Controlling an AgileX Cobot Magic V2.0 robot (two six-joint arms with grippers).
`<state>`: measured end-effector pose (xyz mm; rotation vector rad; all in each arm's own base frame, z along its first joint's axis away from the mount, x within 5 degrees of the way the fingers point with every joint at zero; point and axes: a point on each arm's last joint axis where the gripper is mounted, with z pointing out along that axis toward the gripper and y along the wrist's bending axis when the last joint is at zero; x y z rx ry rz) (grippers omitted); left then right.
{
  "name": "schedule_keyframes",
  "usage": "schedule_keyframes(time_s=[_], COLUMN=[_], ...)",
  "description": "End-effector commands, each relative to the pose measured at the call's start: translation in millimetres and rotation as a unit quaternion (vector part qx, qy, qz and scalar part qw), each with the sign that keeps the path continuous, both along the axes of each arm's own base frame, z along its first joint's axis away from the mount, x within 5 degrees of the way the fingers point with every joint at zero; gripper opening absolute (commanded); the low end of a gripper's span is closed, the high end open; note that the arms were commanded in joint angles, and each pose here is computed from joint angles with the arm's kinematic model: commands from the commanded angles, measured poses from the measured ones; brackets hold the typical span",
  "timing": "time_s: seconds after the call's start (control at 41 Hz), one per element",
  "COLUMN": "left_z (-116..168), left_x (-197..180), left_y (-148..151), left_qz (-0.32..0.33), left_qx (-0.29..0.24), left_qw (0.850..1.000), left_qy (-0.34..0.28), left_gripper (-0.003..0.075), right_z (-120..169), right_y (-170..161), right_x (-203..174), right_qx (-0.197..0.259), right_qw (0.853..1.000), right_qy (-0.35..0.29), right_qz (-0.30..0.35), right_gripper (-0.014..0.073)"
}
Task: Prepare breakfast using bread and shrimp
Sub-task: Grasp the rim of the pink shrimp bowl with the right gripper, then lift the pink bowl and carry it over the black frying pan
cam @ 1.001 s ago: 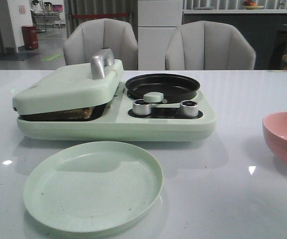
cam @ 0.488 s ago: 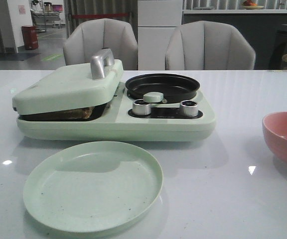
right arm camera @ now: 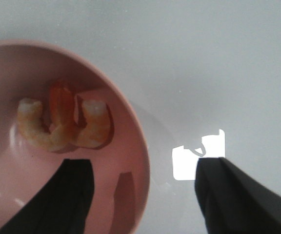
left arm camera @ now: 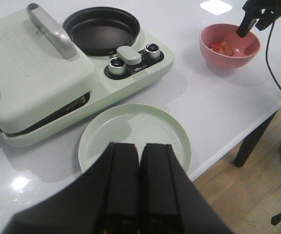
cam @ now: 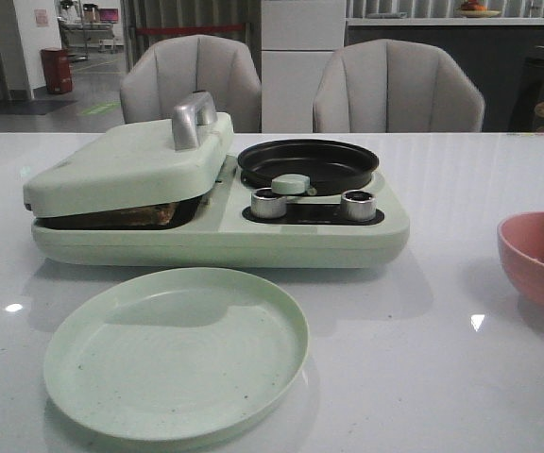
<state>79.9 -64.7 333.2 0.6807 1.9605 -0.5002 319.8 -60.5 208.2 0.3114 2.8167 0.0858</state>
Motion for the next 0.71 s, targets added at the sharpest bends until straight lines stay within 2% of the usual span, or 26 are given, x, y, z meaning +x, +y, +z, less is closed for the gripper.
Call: schedule_keyframes(time_s=[0.0, 0.073, 0.317, 0.561, 0.683], left_z=[13.5, 13.5, 13.5, 13.5, 13.5], left_x=[2.3, 2.3, 2.3, 2.3, 2.3], left_y=[-1.3, -1.3, -1.3, -1.3, -1.3], left_qz=[0.008, 0.008, 0.008, 0.008, 0.008], left_qx=[-0.033, -0.033, -0.033, -0.033, -0.033], left_qw=[0.999, 0.999, 0.999, 0.999, 0.999], left_qy=[-0.029, -0.029, -0.029, -0.029, -0.029], left_gripper=[0.0102, 0.0102, 0.0101, 0.0102, 0.0102], right_z=[11.2, 7.3, 3.7, 6.8, 28.8], right_y=[-4.3, -5.3, -6.1, -5.7, -0.4], right_x=[12.5, 16.4, 19.2, 18.5, 18.7], right_qx=[-0.006, -0.006, -0.007, -0.010, -0.022], right_qw=[0.999, 0.999, 0.999, 0.999, 0.996], right_qy=[-0.042, -0.042, -0.043, -0.047, -0.082], right_qz=[0.000, -0.001, -0.001, 0.002, 0.020], right_gripper=[0.0542, 0.0501, 0.0185, 0.0048, 0.0037])
